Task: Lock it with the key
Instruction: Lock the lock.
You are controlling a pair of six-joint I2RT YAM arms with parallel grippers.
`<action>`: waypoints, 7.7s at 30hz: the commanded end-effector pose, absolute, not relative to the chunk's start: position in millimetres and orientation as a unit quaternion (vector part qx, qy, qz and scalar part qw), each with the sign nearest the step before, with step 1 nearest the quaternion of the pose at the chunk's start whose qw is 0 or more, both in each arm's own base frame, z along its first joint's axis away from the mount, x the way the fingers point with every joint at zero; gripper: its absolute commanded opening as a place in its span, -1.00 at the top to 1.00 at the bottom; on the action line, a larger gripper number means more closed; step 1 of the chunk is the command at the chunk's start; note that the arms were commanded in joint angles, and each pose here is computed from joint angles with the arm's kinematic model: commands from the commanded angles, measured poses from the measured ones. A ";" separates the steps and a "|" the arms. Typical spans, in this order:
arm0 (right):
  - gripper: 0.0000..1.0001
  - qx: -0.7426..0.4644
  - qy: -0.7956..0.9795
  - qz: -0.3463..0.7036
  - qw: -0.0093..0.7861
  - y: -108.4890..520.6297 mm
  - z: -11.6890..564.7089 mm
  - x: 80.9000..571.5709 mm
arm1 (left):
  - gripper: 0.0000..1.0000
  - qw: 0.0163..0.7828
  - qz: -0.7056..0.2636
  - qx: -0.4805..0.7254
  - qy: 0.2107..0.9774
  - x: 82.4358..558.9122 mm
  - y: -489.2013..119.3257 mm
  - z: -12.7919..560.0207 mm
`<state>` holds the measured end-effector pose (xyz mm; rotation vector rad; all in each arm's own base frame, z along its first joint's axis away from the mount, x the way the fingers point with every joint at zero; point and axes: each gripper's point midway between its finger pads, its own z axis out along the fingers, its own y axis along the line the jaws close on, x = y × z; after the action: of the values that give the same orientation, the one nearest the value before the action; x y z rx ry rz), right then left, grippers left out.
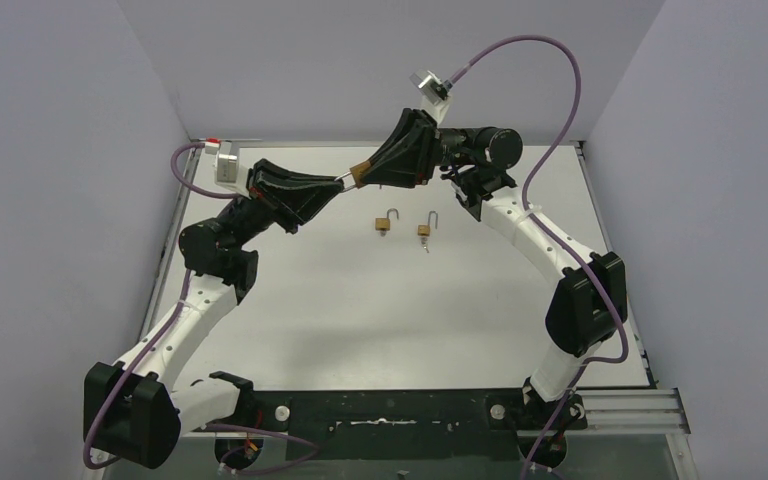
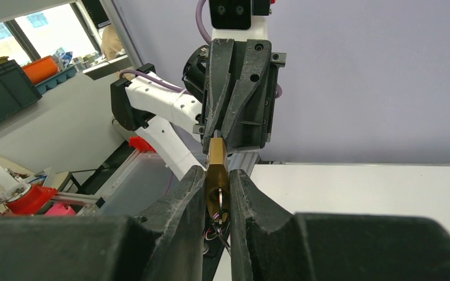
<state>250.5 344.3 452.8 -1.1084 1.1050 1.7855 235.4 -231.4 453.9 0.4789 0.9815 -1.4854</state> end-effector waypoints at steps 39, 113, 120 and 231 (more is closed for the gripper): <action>1.00 -0.441 0.410 0.693 0.397 359.5 466.4 245.0 | 1.00 0.600 -0.652 0.231 0.403 235.3 -266.0 459.4; 1.00 -0.399 0.437 0.668 0.452 312.5 458.5 260.3 | 1.00 0.638 -0.603 0.225 0.424 250.9 -249.3 450.5; 1.00 -0.394 0.436 0.670 0.453 310.8 457.1 261.0 | 1.00 0.636 -0.607 0.227 0.419 251.4 -249.1 455.3; 1.00 -0.352 0.467 0.564 0.583 262.4 435.8 289.8 | 1.00 0.657 -0.464 0.277 0.525 266.4 -217.1 462.9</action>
<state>292.5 284.6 413.5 -0.8253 1.1831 1.3756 272.2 -235.2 434.5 0.6354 1.2826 -1.1193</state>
